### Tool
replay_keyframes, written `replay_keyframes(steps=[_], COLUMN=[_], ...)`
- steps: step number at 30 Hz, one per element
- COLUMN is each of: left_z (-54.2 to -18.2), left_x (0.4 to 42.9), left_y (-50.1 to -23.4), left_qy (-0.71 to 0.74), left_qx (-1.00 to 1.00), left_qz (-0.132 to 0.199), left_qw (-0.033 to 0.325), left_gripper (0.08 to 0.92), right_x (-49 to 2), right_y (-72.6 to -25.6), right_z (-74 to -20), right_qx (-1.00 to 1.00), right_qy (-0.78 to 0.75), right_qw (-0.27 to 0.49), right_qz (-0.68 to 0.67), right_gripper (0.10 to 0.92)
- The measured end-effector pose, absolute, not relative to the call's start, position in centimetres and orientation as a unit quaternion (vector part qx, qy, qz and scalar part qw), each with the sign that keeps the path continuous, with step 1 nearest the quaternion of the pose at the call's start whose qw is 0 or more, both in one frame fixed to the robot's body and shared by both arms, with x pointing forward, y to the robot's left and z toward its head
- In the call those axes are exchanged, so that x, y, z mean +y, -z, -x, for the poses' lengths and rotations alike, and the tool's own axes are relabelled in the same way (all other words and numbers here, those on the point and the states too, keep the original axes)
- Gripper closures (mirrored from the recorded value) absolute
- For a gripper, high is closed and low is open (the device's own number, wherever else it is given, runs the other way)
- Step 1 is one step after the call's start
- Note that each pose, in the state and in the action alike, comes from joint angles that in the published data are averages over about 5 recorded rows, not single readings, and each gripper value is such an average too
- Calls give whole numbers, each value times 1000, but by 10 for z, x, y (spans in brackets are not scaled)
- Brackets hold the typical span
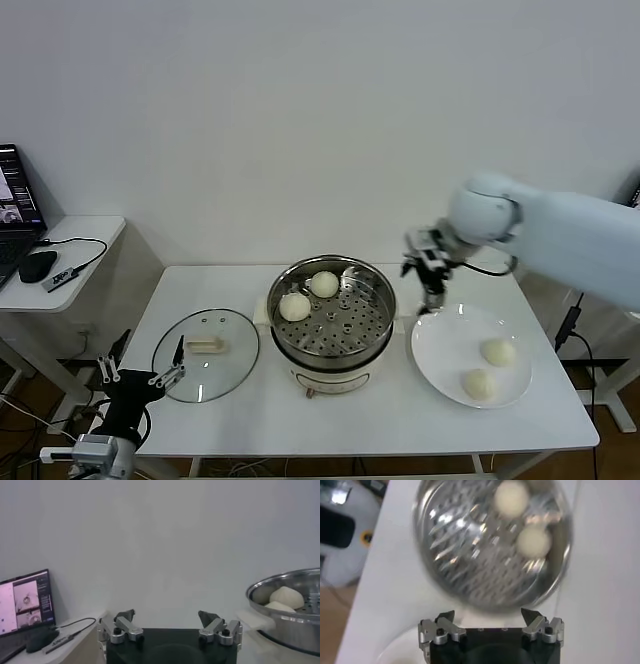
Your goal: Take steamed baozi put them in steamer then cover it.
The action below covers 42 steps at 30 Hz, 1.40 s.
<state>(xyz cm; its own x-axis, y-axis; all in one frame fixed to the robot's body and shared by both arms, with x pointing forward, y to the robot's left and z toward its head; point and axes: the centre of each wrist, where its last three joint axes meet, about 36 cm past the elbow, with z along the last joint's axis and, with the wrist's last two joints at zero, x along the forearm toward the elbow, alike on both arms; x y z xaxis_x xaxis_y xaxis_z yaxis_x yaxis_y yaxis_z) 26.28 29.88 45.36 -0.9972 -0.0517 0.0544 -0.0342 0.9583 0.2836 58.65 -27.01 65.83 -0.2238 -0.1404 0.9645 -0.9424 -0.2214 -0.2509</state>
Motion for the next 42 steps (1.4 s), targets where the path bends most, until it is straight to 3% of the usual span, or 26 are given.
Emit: replay_keyframes(steps=[7,16,35,42], left_z=[-261,-259,-257,-258], left_x=[298,298,303,304], left_y=[-450,-446,-440,-438], left_qy=[145,148,150,150], left_qx=[-989,-988,-987,-986], left_qz=[-23,-25,-33,-35], left_qw=[36,43,53,55], left_gripper=[177,177,177,177], right_x=[-334,-371,-385,-387], right_y=[-615,-556,-482,-469], right_z=[-560,-535,-533,-540], right_qx=[-516,-510,-503,-507], right_qy=[-579,-566,-558,-553], right_qw=[372,402,430,437], right_qz=[-510,-508,-501,-495], right_gripper=[200,200,204,276])
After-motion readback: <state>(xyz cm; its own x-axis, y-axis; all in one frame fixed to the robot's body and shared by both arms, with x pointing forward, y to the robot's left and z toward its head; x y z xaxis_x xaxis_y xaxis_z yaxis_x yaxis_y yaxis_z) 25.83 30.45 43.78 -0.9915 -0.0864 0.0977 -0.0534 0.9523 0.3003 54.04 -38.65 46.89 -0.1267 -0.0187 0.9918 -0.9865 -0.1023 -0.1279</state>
